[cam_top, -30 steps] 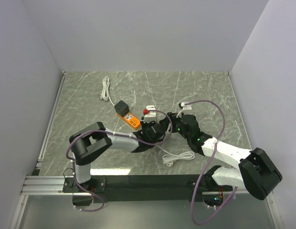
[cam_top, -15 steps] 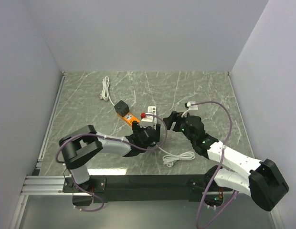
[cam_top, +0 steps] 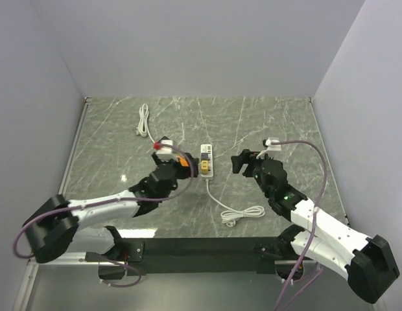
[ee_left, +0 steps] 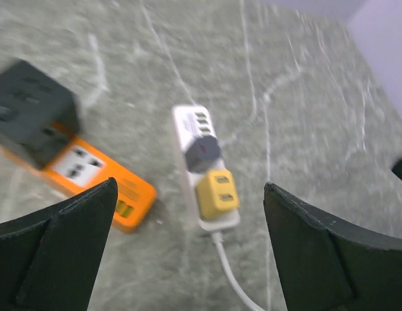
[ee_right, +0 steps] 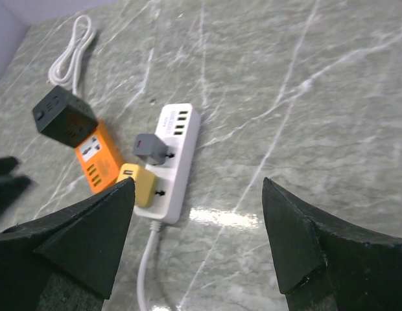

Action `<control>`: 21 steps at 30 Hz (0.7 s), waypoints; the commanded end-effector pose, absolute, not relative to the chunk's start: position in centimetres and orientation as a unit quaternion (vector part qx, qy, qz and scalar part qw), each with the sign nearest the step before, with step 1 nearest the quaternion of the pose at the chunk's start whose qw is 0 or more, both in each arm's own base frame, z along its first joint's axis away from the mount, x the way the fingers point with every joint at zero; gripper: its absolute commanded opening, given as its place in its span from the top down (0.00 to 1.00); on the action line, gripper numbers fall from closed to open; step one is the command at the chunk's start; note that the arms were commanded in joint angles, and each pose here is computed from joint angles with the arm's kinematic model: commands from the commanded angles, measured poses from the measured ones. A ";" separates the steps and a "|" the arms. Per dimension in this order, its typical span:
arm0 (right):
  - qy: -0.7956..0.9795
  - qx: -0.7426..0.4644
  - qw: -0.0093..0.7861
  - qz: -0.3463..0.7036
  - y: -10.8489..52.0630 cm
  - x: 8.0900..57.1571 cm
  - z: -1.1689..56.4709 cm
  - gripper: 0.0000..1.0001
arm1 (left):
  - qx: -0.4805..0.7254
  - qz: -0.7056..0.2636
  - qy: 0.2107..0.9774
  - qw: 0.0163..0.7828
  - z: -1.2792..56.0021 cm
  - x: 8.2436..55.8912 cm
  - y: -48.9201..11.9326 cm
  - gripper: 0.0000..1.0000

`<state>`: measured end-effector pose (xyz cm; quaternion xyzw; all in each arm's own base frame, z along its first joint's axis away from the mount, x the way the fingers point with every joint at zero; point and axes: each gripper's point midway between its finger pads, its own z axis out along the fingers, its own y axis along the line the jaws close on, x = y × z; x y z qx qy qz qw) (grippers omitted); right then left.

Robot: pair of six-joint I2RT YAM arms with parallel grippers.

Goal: Insert the plug

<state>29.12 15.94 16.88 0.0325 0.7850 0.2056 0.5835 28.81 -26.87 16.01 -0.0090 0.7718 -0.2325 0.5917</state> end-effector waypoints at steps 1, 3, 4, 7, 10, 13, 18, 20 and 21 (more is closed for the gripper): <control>0.773 0.056 0.608 0.172 13.7 29.3 18.0 0.14 | -0.030 -0.260 0.732 0.629 20.2 29.3 -24.4 0.00; 0.769 0.063 0.615 0.163 13.0 29.3 18.4 0.14 | -0.049 -0.235 0.733 0.636 20.6 30.0 -22.0 0.01; 0.764 0.068 0.621 0.161 12.6 29.2 19.0 0.14 | -0.063 -0.239 0.722 0.646 22.1 30.0 -20.9 0.00; 0.754 0.081 0.633 0.156 11.7 28.9 19.9 0.13 | -0.104 -0.232 0.707 0.660 23.8 30.3 -17.1 0.01; 0.744 0.089 0.643 0.158 11.1 28.6 20.8 0.13 | -0.137 -0.213 0.699 0.669 24.5 30.4 -13.6 0.01; 0.739 0.092 0.648 0.159 10.8 28.3 21.3 0.12 | -0.178 -0.165 0.702 0.670 24.4 30.0 -10.5 0.01; 0.729 0.093 0.658 0.162 10.6 28.1 22.4 0.12 | -0.203 -0.134 0.703 0.668 24.6 29.3 -8.7 0.01; 0.725 0.094 0.662 0.163 10.4 28.0 22.7 0.11 | -0.201 -0.138 0.700 0.671 24.5 29.3 -8.7 0.00; 0.723 0.095 0.665 0.164 10.4 28.0 22.8 0.12 | -0.202 -0.138 0.700 0.671 24.6 29.2 -8.7 0.00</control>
